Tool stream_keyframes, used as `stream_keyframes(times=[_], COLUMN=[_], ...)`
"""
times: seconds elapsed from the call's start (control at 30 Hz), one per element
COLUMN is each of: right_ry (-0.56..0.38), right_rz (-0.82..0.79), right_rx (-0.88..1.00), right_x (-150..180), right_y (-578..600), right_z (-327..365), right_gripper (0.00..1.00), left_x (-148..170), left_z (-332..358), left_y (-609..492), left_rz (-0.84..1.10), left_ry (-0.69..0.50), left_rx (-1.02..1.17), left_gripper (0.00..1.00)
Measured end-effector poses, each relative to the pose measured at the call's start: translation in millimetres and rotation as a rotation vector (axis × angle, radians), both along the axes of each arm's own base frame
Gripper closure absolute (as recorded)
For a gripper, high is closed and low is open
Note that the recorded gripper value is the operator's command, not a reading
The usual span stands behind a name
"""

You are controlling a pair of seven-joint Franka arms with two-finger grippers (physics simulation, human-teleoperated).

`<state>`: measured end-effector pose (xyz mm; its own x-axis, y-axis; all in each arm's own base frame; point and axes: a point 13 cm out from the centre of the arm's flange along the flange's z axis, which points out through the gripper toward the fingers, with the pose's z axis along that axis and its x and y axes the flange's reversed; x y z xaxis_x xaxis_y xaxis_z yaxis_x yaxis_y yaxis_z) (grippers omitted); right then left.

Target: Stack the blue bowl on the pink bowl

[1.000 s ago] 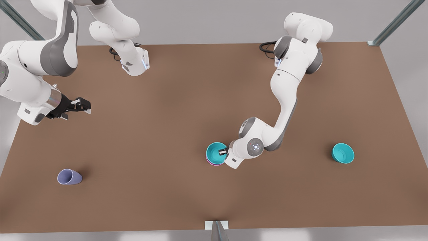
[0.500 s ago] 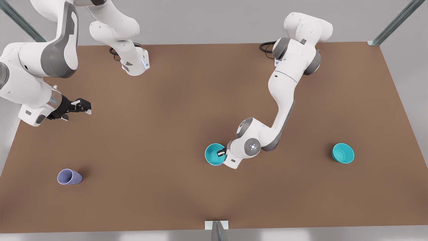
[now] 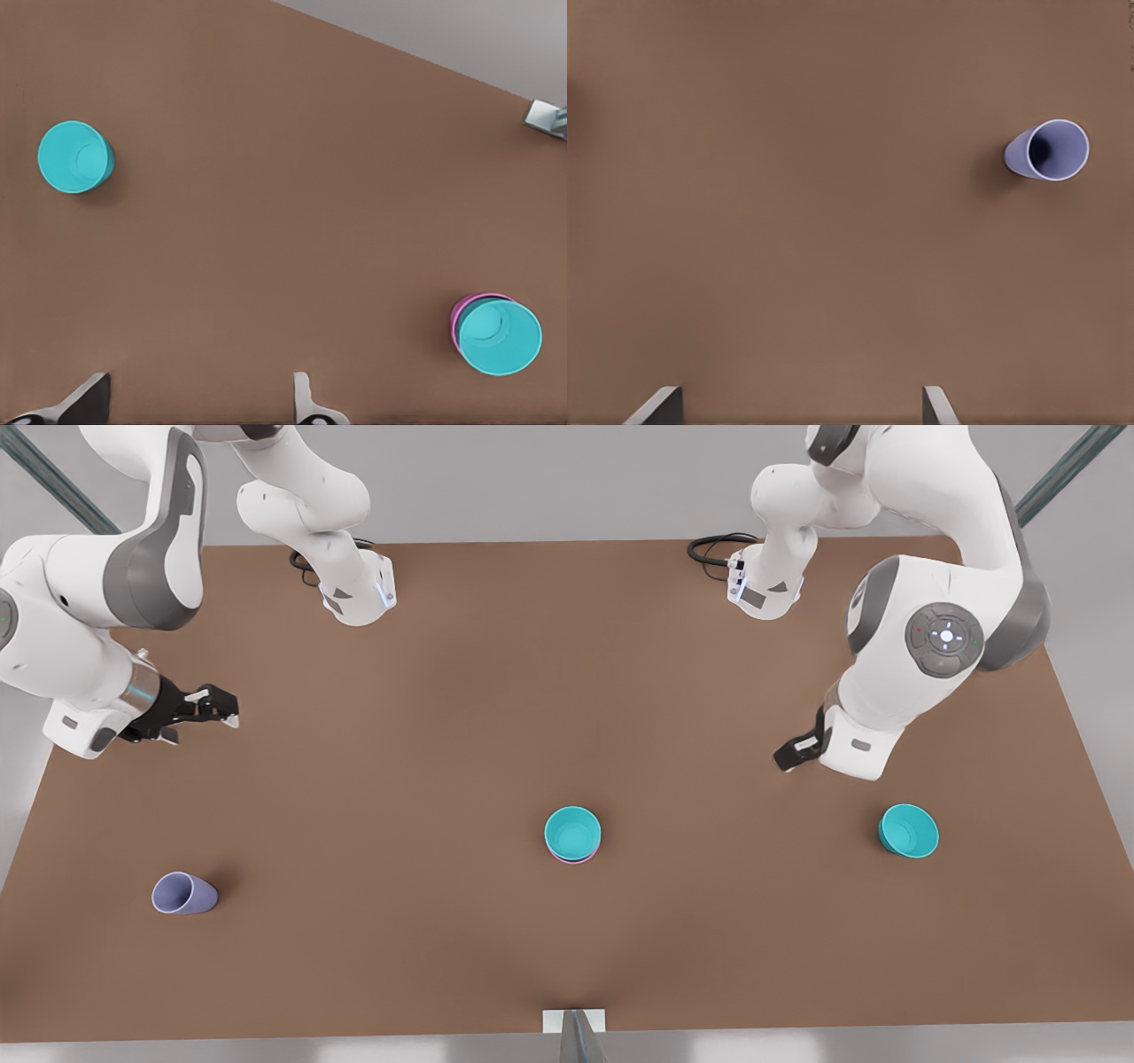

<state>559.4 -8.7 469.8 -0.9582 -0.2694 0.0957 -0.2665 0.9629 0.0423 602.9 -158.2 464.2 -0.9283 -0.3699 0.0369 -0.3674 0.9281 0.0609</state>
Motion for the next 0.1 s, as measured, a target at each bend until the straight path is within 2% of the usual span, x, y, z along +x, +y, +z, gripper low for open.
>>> stream_keyframes(times=[0.1], right_ry=[0.0], right_rz=[-0.002], right_rx=[0.0], right_x=[0.0], right_y=[-0.9], right_z=[0.0], right_gripper=[0.0], left_x=[-14.1], left_z=[-1.3], left_y=[7.3], left_rz=[-0.065], left_ry=[0.047], left_rx=[-0.003], left_gripper=[0.0])
